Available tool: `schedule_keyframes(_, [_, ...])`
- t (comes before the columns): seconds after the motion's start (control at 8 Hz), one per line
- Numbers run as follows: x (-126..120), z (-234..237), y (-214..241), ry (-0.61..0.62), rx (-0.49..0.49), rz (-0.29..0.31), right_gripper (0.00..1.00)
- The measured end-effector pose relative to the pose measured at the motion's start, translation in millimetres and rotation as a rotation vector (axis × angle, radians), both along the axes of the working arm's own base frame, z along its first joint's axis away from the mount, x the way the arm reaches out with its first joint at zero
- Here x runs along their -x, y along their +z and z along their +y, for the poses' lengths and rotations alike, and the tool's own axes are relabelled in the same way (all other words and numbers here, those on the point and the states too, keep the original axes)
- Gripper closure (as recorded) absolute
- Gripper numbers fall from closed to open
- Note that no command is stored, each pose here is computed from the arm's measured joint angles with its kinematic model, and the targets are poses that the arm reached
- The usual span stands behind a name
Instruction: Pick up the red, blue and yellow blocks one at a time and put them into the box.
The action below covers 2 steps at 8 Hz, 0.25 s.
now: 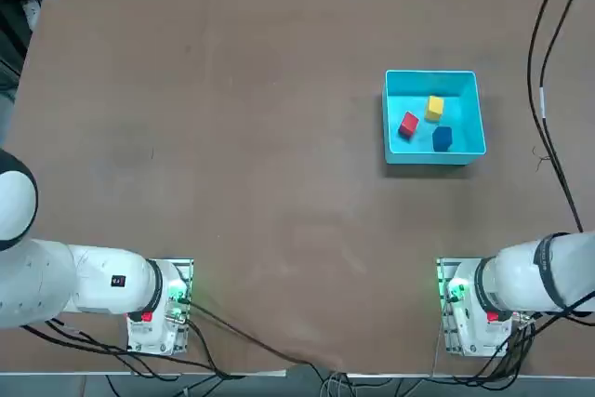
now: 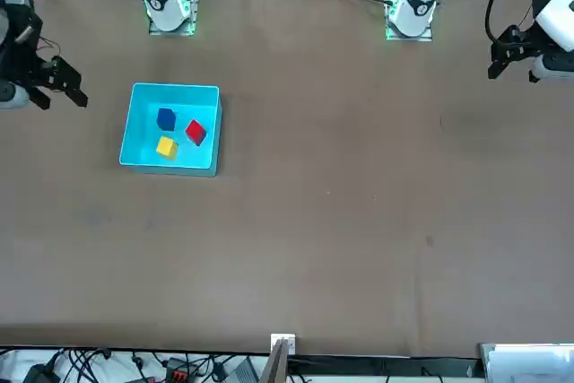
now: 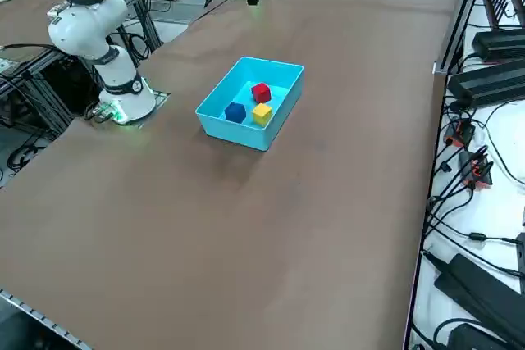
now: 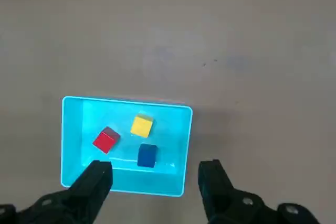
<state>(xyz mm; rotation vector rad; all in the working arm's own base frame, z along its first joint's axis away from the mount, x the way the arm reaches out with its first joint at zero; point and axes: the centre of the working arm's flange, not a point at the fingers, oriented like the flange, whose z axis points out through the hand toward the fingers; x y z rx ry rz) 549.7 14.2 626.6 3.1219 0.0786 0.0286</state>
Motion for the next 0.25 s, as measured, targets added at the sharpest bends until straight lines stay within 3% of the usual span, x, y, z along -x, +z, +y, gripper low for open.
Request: schedule_keyframes(0.25, [12.5, -1.6, 5.6, -0.002, 0.001, 0.001, 0.00])
